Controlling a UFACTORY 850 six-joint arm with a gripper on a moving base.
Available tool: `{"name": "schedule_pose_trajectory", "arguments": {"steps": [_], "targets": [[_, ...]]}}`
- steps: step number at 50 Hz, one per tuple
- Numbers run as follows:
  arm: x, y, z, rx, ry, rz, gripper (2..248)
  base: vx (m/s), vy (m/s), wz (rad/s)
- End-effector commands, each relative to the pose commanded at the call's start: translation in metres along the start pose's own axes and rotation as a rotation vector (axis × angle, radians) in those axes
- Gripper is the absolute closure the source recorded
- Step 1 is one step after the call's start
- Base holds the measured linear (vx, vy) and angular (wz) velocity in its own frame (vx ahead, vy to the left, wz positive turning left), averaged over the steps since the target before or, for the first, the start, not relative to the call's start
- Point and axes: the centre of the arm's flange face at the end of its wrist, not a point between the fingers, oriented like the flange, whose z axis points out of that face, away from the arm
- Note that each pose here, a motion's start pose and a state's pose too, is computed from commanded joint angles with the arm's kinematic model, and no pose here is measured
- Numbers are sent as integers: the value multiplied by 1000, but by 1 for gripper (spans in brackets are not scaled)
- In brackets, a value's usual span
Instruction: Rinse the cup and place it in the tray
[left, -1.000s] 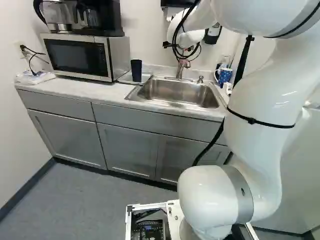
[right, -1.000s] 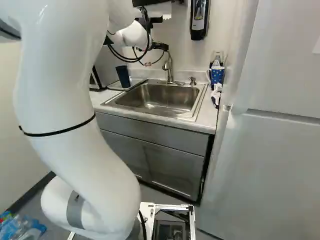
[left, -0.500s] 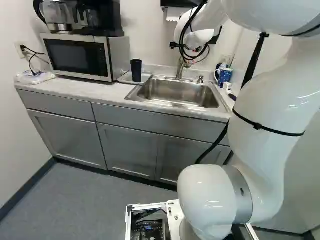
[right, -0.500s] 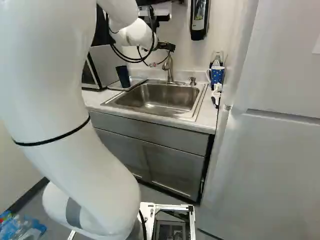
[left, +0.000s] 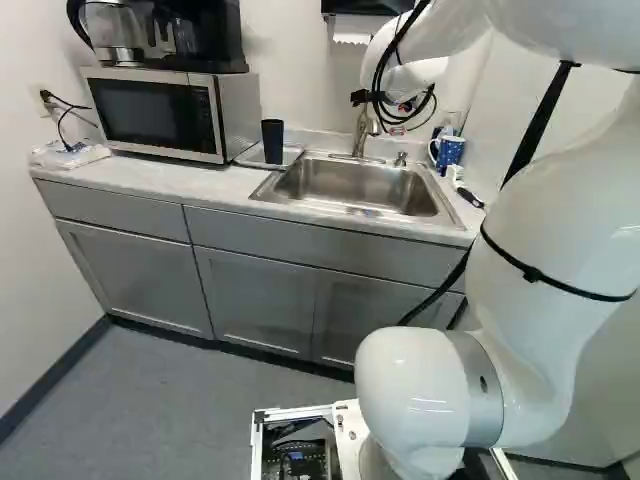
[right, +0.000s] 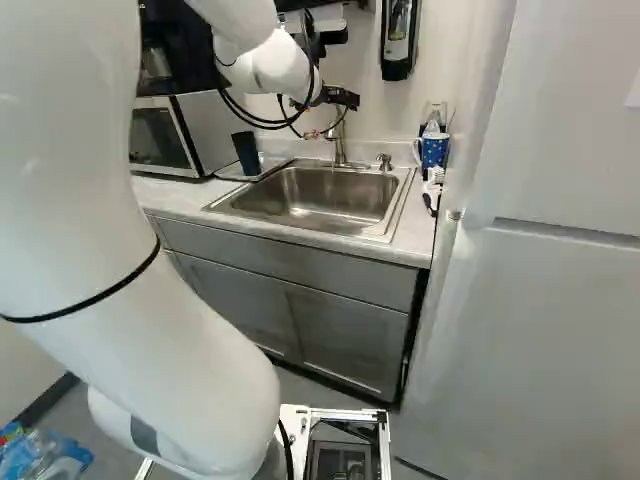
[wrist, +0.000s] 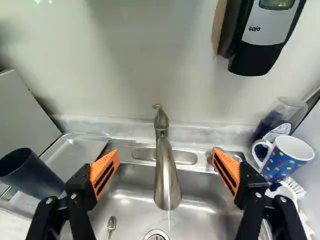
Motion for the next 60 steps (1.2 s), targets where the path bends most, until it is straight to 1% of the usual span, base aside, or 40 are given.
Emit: {"name": "schedule_pose_trajectory", "arguments": {"steps": [8,20,60], "targets": [[-9,6,-15,-10,-36,-17,3,0,0,0],[-23,11,-34,-20,-108,-43,3,0,0,0],[-48,15,-43,-44,-388,-110,3,0,0,0]]}}
